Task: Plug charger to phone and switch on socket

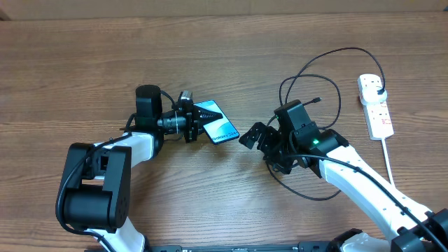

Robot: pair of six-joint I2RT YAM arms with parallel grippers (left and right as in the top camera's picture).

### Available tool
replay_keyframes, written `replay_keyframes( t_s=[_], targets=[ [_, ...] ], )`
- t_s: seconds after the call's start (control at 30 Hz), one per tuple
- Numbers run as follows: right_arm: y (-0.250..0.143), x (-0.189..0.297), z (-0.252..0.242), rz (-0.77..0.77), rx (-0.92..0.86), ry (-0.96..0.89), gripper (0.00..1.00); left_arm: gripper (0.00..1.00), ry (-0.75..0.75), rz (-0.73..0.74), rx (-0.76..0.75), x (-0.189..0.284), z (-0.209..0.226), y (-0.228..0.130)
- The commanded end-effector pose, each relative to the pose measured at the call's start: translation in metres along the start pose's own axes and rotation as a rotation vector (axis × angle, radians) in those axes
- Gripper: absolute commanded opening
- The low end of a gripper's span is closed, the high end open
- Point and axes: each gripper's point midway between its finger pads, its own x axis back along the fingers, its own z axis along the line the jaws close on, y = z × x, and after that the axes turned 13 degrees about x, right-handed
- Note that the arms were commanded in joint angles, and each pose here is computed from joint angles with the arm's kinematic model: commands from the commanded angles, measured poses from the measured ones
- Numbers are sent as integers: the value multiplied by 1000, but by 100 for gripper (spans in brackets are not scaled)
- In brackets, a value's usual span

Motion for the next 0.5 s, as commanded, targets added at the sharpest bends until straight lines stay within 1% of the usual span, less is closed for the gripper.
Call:
replay_keyframes(
  t_s=[0.0,0.23,0.47],
  targets=[
    [7,4,9,-19,24,17,100,4,-11,27,-36,1,-10,-3],
    [7,4,9,-19,24,17,100,4,-21,-29,-31,1,-15,7],
    [7,4,9,-20,25,17,100,4,-44,-20,-130,-8,-49,1]
  ],
)
